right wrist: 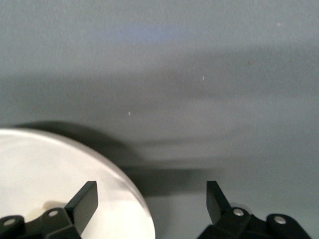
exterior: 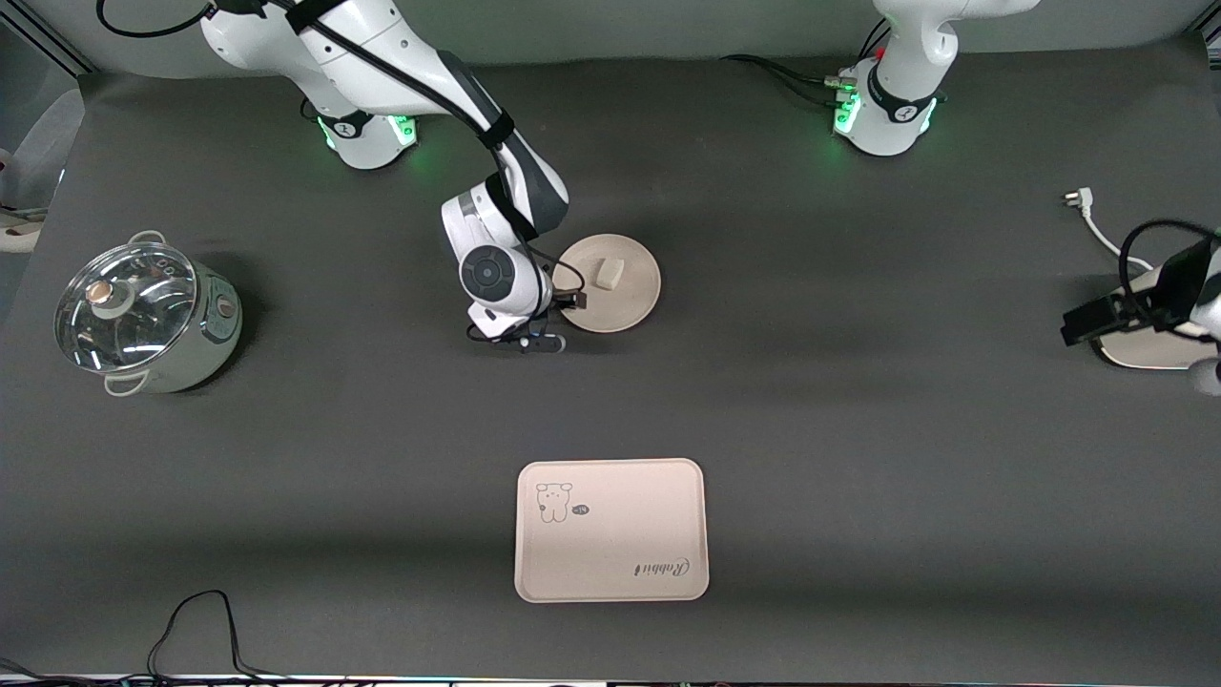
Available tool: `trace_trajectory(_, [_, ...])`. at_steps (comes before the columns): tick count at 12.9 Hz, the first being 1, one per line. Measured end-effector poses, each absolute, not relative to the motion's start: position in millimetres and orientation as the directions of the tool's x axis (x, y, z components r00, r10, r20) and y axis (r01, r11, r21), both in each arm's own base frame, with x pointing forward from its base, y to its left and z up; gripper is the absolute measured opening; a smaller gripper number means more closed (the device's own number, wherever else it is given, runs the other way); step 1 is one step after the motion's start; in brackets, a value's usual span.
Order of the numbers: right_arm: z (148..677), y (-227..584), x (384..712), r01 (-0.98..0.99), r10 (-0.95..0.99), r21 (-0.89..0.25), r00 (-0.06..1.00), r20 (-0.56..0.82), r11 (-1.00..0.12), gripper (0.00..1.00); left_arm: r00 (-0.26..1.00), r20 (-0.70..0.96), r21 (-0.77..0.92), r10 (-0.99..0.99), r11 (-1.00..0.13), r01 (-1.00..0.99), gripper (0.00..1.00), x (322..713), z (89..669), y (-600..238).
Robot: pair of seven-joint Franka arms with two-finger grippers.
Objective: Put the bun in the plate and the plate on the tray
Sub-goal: 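Withdraw the left gripper while the right gripper reaches the plate rim, then grasp the plate rim with the right gripper and lift it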
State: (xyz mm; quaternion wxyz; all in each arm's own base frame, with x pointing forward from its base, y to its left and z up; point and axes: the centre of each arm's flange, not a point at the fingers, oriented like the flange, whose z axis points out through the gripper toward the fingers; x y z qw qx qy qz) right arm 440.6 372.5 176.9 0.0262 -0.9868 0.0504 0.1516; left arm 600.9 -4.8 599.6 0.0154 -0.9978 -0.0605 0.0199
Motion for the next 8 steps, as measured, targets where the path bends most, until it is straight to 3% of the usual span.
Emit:
trace_trajectory(7, [183,374,417,-0.082,-0.068,-0.033,0.951,-0.302,-0.996,0.94,0.998,-0.006,-0.015,0.056,-0.998,0.056,1.00,525,609,-4])
trace_trajectory(8, [180,377,411,-0.073,-0.060,-0.035,0.955,-0.291,-0.997,0.89,0.999,0.008,-0.013,0.053,-0.998,0.054,1.00,523,608,-5])
